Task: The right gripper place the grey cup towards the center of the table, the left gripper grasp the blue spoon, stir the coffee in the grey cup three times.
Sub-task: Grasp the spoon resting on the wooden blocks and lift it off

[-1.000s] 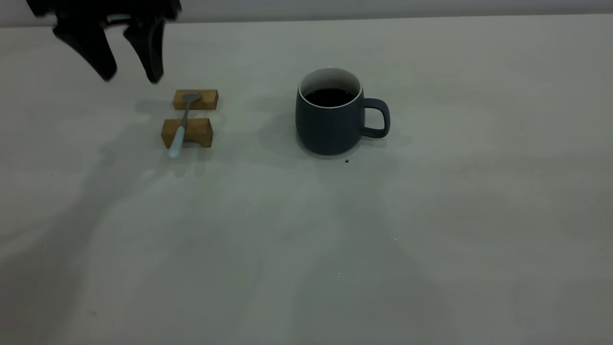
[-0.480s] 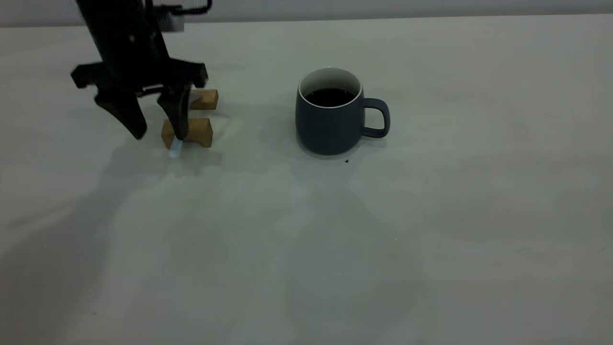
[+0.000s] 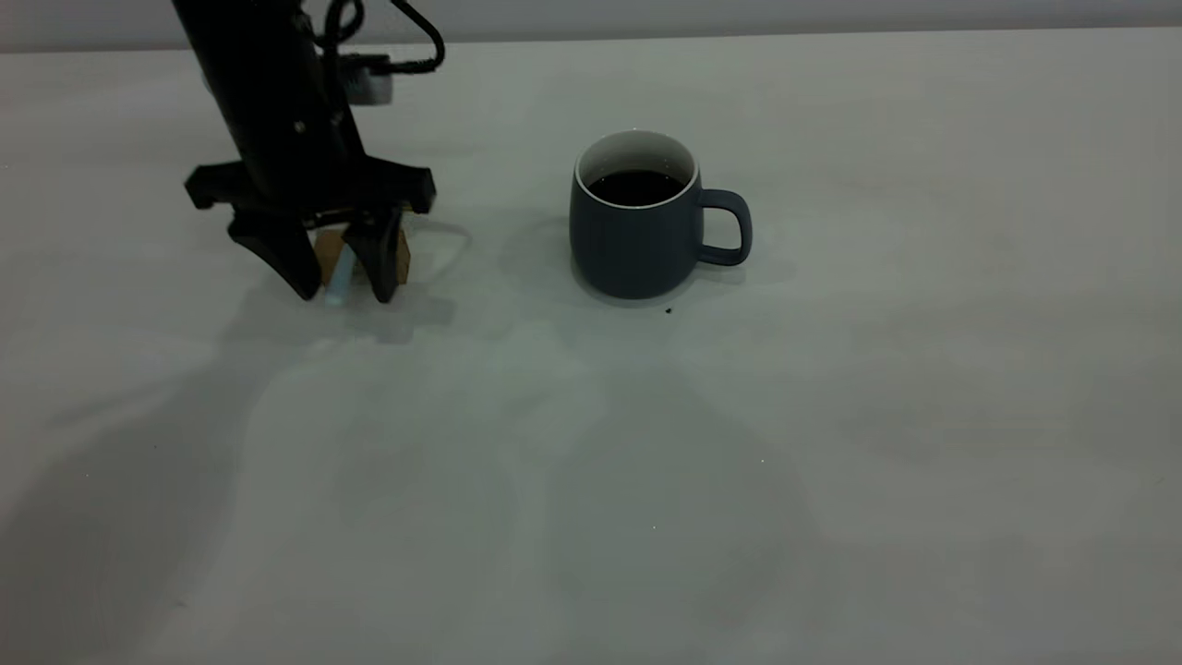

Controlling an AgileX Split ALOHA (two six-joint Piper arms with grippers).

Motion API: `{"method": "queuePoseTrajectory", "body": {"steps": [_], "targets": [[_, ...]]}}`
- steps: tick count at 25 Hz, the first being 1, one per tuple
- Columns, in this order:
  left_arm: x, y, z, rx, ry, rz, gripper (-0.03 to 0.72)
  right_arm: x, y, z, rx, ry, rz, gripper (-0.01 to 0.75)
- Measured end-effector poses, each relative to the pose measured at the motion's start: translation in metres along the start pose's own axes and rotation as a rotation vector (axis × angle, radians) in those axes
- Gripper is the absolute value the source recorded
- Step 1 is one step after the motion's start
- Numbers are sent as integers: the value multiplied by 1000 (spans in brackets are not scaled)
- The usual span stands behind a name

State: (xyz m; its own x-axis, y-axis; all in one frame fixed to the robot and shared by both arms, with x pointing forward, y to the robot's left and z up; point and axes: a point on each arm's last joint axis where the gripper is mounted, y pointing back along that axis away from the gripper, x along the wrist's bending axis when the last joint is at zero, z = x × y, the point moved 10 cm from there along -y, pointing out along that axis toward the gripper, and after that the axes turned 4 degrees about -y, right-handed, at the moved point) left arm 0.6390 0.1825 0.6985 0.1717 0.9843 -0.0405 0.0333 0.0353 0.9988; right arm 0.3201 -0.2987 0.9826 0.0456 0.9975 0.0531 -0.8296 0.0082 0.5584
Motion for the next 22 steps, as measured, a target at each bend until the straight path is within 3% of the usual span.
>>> {"method": "queuePoseTrajectory", "body": {"steps": [3, 6, 9, 12, 13, 22], "targets": [[0, -3, -1, 3, -1, 0, 574, 0, 0, 0, 0, -1, 0, 582], [0, -3, 1, -3, -2, 1, 505, 0, 0, 0, 0, -1, -1, 582], [0, -3, 1, -7, -2, 1, 364, 0, 0, 0, 0, -1, -1, 582], [0, -3, 1, -7, -4, 2, 170, 0, 0, 0, 0, -1, -1, 582], [0, -3, 1, -7, -4, 2, 147, 0, 0, 0, 0, -1, -1, 582], [-2, 17, 3, 66, -16, 2, 148, 0, 0, 0, 0, -1, -1, 582]]}}
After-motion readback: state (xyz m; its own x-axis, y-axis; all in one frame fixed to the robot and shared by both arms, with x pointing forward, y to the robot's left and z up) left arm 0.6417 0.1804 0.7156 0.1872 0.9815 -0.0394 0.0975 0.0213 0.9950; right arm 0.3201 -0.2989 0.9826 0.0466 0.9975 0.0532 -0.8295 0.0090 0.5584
